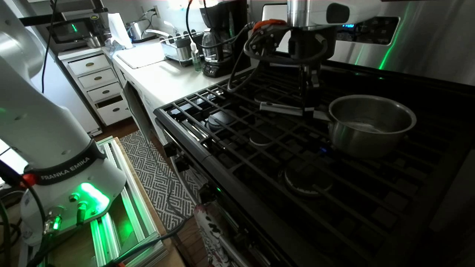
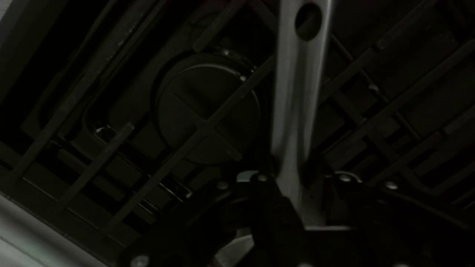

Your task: Remove the pot from the rear right stove plate and put it on the front right stove plate

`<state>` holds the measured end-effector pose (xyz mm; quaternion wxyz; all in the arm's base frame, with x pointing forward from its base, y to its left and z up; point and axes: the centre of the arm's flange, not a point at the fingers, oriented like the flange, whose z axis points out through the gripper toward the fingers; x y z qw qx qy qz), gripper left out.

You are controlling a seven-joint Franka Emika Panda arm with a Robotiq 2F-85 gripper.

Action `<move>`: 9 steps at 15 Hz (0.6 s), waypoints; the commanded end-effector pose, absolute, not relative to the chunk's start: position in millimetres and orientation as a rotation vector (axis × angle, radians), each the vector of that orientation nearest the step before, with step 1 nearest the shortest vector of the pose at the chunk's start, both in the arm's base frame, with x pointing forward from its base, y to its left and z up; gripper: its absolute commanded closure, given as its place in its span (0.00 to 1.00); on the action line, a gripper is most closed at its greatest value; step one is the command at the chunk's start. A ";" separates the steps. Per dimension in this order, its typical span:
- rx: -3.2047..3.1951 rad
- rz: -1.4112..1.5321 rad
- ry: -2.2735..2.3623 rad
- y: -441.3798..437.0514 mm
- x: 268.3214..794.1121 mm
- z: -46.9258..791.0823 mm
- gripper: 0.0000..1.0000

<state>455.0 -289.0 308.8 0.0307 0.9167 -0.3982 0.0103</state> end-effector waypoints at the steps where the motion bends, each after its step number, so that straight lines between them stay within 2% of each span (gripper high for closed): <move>1: 2.776 0.008 -1.339 -274.4 439.0 322.5 0.93; 9: 2.734 -0.033 -1.418 -260.7 404.2 330.3 0.93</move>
